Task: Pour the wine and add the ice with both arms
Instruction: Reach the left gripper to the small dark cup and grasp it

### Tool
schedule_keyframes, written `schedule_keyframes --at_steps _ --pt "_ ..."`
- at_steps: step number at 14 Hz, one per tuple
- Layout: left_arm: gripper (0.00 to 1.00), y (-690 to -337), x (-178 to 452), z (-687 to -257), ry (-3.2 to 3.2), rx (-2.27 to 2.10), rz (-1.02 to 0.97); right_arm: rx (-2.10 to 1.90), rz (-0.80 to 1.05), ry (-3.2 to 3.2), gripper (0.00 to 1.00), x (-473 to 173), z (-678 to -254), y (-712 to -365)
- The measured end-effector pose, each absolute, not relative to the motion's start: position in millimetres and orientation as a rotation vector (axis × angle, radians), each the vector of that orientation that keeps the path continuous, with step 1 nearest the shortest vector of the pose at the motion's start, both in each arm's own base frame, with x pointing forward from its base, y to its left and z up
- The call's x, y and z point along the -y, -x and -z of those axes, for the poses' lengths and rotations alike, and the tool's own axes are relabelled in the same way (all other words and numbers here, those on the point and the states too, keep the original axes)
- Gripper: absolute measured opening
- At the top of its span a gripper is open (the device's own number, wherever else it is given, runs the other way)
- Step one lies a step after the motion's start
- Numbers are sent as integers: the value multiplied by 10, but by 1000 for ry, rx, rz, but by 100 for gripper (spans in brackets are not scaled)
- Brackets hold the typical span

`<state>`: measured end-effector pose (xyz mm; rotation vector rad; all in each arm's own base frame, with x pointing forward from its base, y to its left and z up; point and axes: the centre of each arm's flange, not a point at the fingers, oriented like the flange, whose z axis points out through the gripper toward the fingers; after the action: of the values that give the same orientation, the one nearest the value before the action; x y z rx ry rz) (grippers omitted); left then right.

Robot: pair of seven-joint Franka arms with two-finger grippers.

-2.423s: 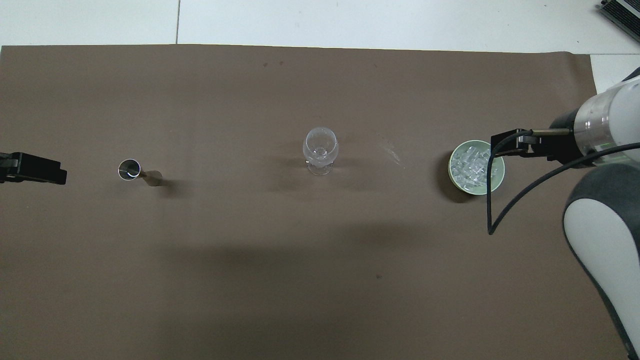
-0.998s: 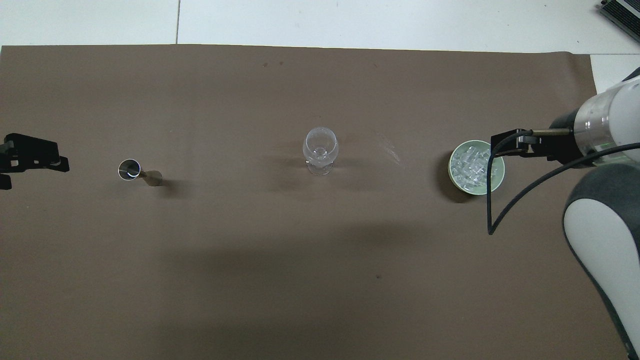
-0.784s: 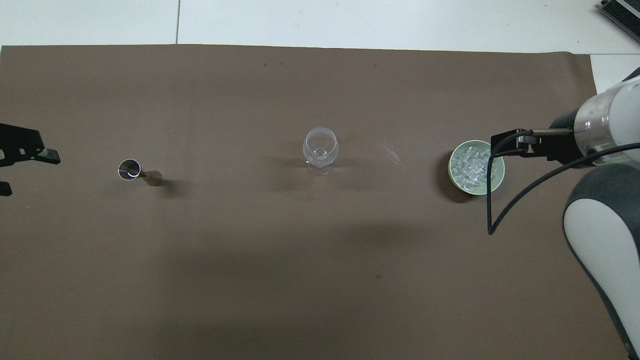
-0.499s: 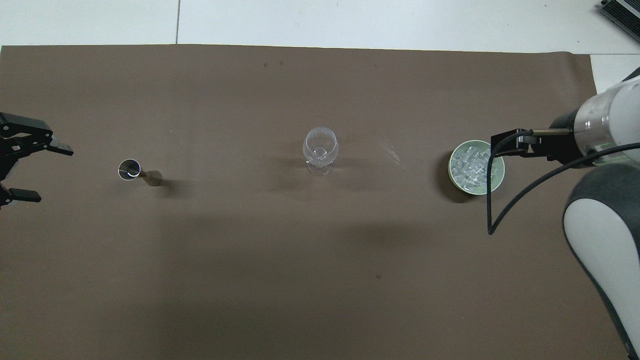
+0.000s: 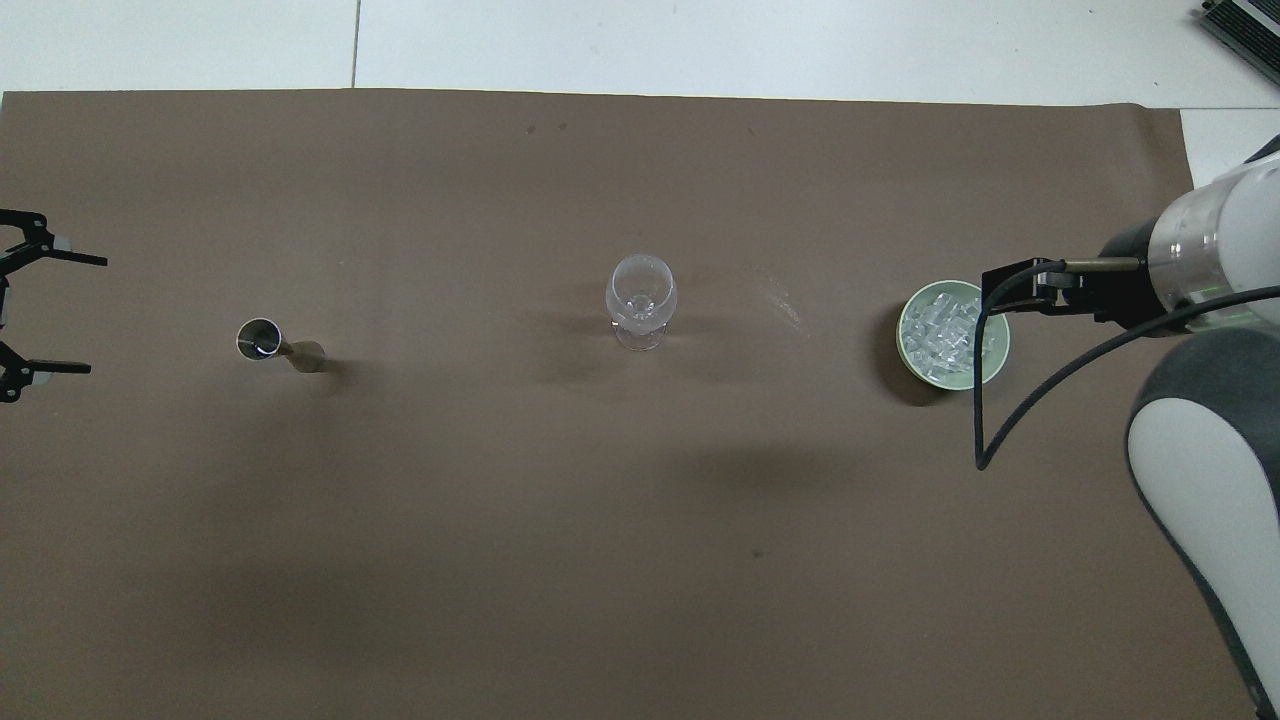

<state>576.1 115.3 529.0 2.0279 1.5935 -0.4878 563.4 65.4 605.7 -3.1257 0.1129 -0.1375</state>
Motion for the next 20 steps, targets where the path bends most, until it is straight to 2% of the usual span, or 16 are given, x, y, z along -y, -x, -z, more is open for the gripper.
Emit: schedule_keyframes --at_steps 4,8,14,20 --pt "100 -5862 -1608 -4754 -1833 -1685 593 -113 137 3126 100 -654 -6057 -5634" --pt "100 -5984 -1651 -4227 -1741 -1726 666 -113 137 3126 100 -654 -6057 -5634" --pt "100 -5899 -1925 -3222 -1491 -1799 827 -113 137 3126 100 -654 -6057 -5634" --pt "100 -5782 -1543 -2760 -1460 -1627 887 -113 137 3126 100 -654 -6057 -5634"
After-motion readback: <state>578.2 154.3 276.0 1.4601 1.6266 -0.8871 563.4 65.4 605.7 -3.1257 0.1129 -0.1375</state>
